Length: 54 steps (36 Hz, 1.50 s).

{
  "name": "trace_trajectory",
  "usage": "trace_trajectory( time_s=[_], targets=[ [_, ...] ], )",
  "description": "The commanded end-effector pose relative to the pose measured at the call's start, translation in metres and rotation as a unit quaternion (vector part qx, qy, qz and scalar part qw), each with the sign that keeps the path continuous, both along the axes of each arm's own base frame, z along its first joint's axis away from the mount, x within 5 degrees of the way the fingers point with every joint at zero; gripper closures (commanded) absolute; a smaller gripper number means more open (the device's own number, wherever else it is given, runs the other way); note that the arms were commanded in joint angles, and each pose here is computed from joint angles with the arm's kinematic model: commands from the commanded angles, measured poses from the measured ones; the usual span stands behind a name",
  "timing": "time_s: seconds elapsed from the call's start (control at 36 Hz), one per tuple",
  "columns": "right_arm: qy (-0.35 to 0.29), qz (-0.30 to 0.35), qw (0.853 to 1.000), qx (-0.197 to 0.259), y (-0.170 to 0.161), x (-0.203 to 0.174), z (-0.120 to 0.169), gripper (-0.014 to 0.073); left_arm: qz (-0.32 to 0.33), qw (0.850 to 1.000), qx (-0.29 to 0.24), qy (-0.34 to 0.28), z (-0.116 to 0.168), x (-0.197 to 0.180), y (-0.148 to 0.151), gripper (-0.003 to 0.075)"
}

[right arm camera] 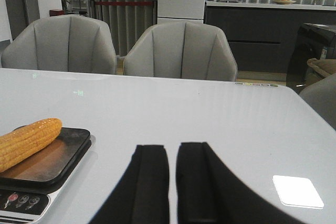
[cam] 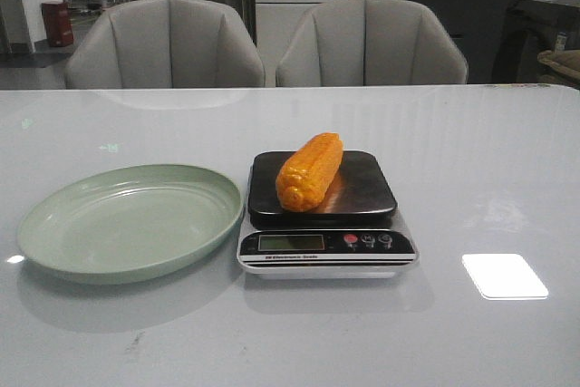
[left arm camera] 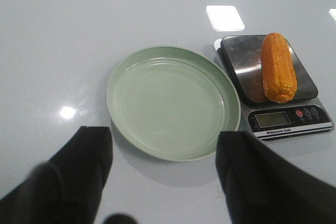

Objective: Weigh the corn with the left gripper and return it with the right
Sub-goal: 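Withdraw the left gripper and let the scale weigh the corn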

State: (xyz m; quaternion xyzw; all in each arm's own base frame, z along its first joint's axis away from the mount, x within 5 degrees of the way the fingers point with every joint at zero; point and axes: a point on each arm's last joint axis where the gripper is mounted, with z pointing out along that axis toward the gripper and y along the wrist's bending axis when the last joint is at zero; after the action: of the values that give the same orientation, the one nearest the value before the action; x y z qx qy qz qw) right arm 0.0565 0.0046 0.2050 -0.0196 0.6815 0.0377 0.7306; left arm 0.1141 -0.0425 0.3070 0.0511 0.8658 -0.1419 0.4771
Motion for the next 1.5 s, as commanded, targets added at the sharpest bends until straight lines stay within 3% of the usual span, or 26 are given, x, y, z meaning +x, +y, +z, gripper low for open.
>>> trace_trajectory(
  time_s=[0.0, 0.14, 0.25, 0.36, 0.56, 0.86, 1.08, 1.25, 1.47],
  targets=[
    [-0.047, -0.006, 0.999, -0.004, -0.001, -0.002, 0.005, 0.0382, 0.003, 0.998, 0.001, -0.065, 0.009, -0.013, 0.008, 0.0241],
    [-0.047, -0.006, 0.999, -0.004, -0.001, -0.002, 0.005, 0.0382, 0.009, 0.995, 0.022, -0.097, -0.001, -0.035, 0.020, 0.0295],
    [-0.047, -0.006, 0.999, -0.004, -0.001, -0.002, 0.005, 0.0382, 0.014, 0.994, 0.024, -0.109, -0.004, -0.049, 0.027, 0.0420],
    [-0.047, -0.006, 0.999, -0.004, -0.001, -0.002, 0.005, 0.0382, 0.019, 0.993, 0.025, -0.111, -0.010, -0.062, 0.032, 0.0617],
    [-0.047, -0.006, 0.999, -0.004, -0.001, -0.002, 0.005, 0.0382, 0.019, 0.987, 0.011, -0.159, -0.013, -0.072, 0.036, 0.0598],
    [-0.049, -0.006, 0.999, -0.004, -0.001, -0.002, 0.006, 0.0382, 0.018, 0.986, 0.009, -0.165, -0.012, -0.073, 0.036, 0.0598],
    [-0.139, -0.009, 0.990, 0.004, -0.002, -0.007, 0.026, 0.0382, 0.018, 0.986, 0.009, -0.166, -0.012, -0.072, 0.036, 0.0598],
    [-0.041, -0.004, 0.999, 0.005, 0.000, 0.004, 0.051, 0.0382, 0.018, 0.986, 0.009, -0.166, -0.012, -0.072, 0.036, 0.0598],
    [0.081, 0.001, 0.997, 0.010, 0.003, 0.036, 0.075, 0.0382, 0.018, 0.986, 0.009, -0.166, -0.012, -0.072, 0.036, 0.0598]
  ],
)
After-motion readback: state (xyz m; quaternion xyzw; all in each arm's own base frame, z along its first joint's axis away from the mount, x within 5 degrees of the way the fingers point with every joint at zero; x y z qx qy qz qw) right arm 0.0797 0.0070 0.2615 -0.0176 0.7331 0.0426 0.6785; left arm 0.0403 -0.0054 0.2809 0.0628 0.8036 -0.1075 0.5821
